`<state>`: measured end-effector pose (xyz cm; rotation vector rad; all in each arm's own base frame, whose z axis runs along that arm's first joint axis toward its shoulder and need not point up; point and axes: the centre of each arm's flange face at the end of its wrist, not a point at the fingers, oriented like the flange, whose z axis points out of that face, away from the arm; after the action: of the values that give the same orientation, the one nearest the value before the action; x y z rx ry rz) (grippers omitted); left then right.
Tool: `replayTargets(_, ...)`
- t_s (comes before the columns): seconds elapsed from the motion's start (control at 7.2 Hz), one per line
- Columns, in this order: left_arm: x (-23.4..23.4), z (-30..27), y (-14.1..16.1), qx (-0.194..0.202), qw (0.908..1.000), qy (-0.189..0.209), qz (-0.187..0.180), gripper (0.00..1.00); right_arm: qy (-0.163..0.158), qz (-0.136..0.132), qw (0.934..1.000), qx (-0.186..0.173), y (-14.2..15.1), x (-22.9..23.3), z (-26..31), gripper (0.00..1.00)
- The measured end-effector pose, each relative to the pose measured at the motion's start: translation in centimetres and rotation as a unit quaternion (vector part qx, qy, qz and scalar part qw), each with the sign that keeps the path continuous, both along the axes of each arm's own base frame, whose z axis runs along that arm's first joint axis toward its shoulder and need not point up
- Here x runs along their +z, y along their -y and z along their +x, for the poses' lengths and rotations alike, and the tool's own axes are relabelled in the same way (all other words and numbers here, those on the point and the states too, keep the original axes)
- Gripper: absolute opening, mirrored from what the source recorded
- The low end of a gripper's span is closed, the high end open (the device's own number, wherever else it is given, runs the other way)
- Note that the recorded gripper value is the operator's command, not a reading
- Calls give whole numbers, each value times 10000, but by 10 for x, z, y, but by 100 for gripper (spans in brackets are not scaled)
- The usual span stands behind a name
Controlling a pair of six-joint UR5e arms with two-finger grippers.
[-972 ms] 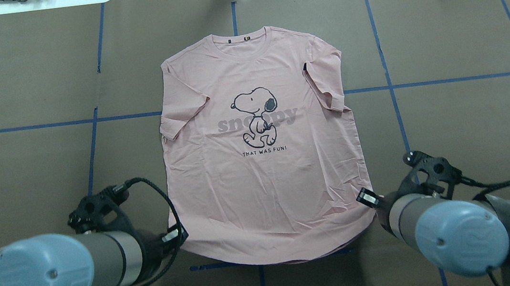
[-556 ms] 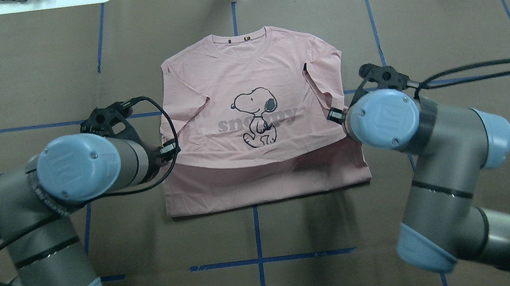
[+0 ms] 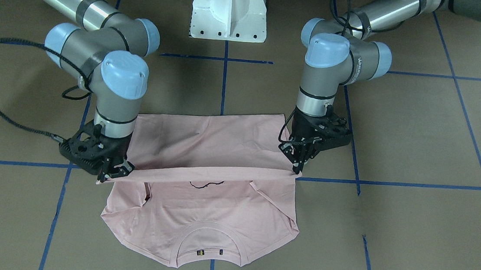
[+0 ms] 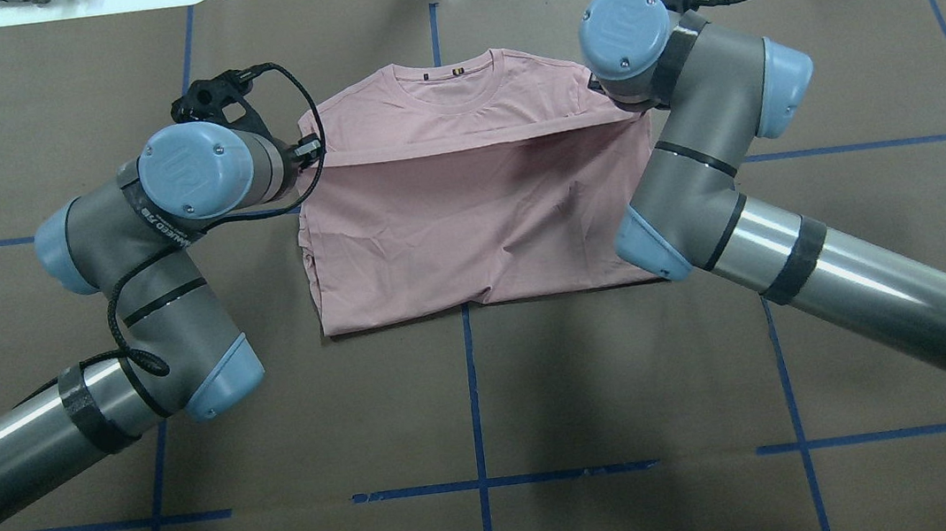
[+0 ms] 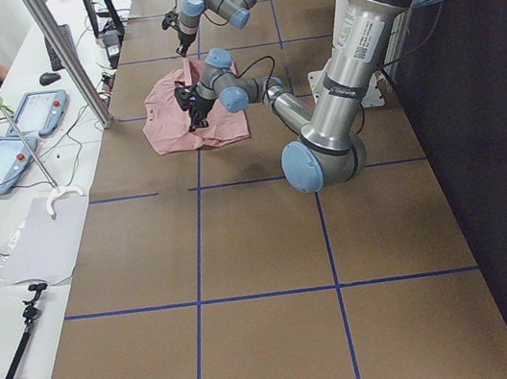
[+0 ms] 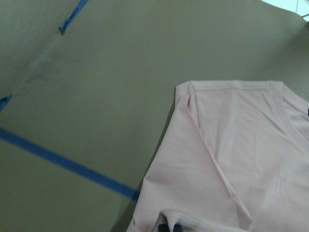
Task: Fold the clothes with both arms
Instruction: 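Lay the hem down near the collar and open both grippers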
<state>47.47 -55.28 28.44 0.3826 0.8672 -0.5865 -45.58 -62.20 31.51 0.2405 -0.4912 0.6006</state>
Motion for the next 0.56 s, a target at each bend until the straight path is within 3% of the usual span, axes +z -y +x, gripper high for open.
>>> replayTargets(0.28, -5, 1, 28, -141, 9995, 146, 258, 0, 20, 8, 10000, -83, 29, -2, -6, 0)
replayTargets(0.56, -4, 23, 51, -212, 9990, 223, 334, 0, -5, -13, 9999, -116, 34, 2, -9, 2)
